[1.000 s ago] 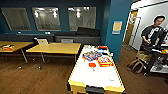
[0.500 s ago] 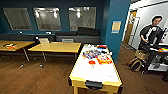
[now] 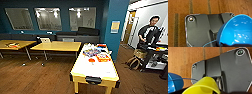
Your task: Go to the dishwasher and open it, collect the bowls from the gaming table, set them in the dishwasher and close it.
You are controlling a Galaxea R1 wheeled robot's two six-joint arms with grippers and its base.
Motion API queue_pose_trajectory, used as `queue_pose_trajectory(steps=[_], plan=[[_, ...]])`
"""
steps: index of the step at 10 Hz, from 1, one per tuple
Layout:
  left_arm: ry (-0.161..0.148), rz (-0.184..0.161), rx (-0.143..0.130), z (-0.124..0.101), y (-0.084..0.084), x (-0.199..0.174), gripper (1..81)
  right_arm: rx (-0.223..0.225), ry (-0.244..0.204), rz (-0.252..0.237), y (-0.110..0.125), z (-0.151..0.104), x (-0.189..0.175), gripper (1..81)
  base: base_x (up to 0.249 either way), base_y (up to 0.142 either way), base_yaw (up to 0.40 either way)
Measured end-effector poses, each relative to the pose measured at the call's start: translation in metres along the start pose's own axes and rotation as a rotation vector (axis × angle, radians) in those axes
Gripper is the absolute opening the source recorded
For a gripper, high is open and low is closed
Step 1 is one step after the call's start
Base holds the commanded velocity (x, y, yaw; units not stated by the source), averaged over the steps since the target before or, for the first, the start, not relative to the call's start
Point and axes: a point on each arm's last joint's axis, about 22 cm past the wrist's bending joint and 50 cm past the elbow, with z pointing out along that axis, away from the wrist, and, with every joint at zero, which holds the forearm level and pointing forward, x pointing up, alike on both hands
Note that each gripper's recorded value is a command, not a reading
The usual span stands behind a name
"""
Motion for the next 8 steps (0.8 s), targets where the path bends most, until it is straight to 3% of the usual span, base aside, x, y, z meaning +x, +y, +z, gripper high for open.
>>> queue_pose_trajectory(steps=[3, 6, 8], plan=[[-0.016, -0.004, 0.004, -0.002, -0.001, -0.013, 1.0, -0.005, -0.02, 0.002, 0.001, -0.001, -0.016, 1.0, 0.0, 0.0, 0.0], [0.007, -0.001, -0.002, -0.003, -0.003, -0.002, 1.0, -0.032, 0.007, -0.009, 0.02, -0.006, 0.004, 1.0, 0.0, 0.0, 0.0], [0.023, -0.006, 0.004, -0.014, -0.019, -0.013, 1.0, -0.049, 0.008, -0.008, 0.045, -0.021, 0.004, 1.0, 0.0, 0.0, 0.0]])
